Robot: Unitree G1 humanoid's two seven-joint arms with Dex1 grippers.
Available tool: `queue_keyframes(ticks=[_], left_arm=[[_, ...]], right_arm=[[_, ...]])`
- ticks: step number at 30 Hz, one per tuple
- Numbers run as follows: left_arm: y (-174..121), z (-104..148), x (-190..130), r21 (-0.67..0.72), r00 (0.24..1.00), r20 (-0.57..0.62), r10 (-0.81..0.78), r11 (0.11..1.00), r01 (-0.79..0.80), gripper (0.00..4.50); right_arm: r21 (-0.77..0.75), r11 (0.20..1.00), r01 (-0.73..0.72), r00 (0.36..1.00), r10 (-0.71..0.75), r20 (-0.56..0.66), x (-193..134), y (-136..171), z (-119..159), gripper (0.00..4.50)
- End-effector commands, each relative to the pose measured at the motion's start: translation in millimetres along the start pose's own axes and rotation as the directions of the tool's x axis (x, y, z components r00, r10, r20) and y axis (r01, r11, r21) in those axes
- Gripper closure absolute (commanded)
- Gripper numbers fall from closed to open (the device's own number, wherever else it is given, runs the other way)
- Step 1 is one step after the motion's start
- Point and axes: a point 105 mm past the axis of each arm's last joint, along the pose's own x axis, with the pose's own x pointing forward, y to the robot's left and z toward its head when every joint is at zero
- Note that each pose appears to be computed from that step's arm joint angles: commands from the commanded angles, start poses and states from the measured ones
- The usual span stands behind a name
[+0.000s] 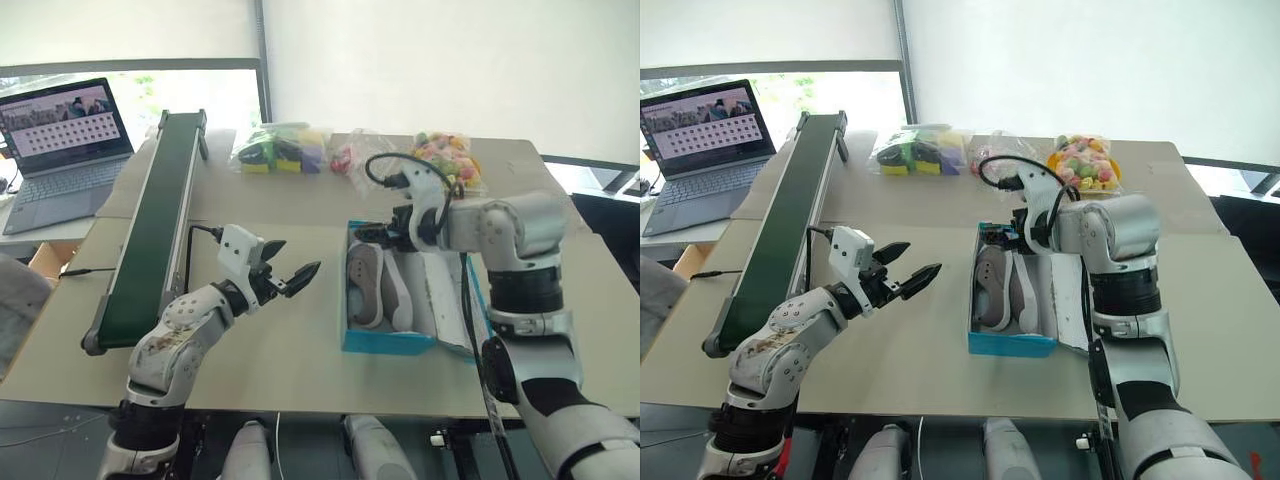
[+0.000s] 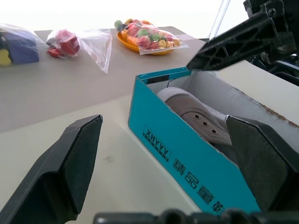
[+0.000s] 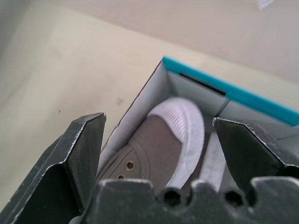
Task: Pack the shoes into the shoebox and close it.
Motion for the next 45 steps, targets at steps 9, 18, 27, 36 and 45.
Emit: queue_keyframes(ticks=[9,18,27,36,45], left_arm=[[-6.1,8.0,1.8,0.017,0.999,0.025,-0.031,0.999,0.031,0.00],[-6.0,9.3,0.6,0.017,0.999,0.024,-0.024,1.000,0.024,0.00],[-4.8,9.4,-0.1,0.016,1.000,0.020,-0.024,1.000,0.023,0.00],[-7.0,7.5,1.8,0.007,0.999,0.017,-0.041,0.999,0.041,0.00],[-23.6,10.2,-1.7,0.055,0.975,-0.019,-0.221,0.974,0.222,0.00]], right_arm=[[0.053,0.998,-0.017,0.990,0.010,0.138,-9.7,4.1,10.7,2.13],[0.078,0.993,0.087,0.995,-0.090,0.038,26.8,-17.9,-35.3,4.46],[0.150,0.987,0.061,0.990,-0.080,0.120,16.6,-17.5,-19.6,4.46],[-0.050,0.992,-0.115,0.918,0.126,0.375,-67.0,14.7,58.6,4.46],[-0.299,0.817,-0.493,0.853,0.522,0.021,-151.4,45.6,-47.1,4.46]])
